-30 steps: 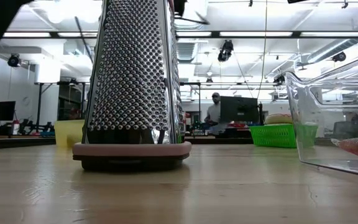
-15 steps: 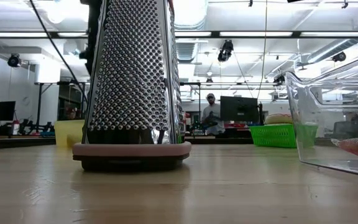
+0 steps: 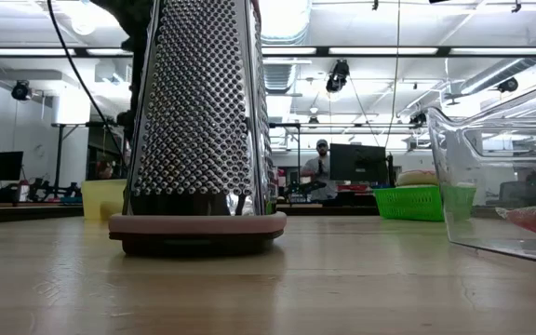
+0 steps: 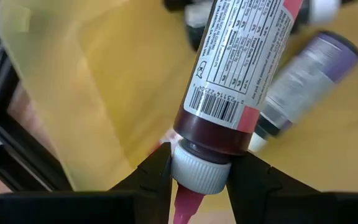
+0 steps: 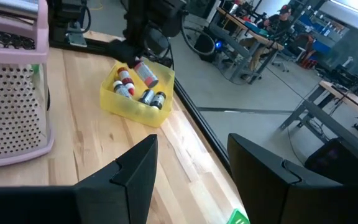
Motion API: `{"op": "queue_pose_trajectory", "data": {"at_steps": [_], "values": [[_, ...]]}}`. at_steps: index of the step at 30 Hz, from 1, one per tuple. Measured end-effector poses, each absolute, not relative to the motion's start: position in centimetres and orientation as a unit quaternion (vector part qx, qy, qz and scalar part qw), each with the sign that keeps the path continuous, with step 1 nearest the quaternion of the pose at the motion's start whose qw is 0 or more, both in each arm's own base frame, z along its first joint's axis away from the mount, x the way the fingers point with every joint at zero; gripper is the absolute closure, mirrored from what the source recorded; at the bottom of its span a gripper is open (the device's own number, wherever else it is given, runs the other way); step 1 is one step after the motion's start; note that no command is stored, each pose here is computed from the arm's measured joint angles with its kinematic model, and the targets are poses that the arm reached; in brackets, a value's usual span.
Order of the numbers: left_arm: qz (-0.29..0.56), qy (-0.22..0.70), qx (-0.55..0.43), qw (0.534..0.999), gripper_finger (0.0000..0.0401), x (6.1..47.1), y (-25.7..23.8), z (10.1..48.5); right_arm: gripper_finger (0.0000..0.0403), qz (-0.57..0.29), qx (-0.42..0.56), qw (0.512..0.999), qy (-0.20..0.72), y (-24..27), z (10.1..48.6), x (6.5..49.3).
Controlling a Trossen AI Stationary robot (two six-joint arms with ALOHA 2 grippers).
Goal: Pick & Place Food Item
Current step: Put the pink food coloring into the yellow bin
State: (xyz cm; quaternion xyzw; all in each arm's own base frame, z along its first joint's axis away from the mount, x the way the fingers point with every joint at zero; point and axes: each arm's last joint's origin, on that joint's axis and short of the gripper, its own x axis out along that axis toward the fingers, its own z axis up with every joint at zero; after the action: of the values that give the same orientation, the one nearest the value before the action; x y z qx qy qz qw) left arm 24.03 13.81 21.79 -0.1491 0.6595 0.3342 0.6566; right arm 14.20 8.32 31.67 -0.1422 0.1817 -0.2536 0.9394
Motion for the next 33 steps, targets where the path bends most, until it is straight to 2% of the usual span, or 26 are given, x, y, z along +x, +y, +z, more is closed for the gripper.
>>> {"op": "queue_pose_trajectory", "data": {"at_steps": [7, 19, 33], "values": [[0.350, 0.665, -0.162, 0.640, 0.0288, 23.4, 15.8, 20.9, 0.0211, -0.254, -0.139, 0.940, 0.179, 8.3, 31.7, 14.2], [0.317, 0.676, -0.219, 0.628, 0.0288, 22.6, 18.1, 19.4, 0.0211, -0.253, -0.138, 0.941, 0.179, 8.4, 31.7, 14.2], [0.355, 0.666, -0.259, 0.603, 0.0288, 20.9, 20.7, 18.3, 0.0211, -0.246, -0.136, 0.942, 0.183, 8.4, 31.7, 14.3]]}}
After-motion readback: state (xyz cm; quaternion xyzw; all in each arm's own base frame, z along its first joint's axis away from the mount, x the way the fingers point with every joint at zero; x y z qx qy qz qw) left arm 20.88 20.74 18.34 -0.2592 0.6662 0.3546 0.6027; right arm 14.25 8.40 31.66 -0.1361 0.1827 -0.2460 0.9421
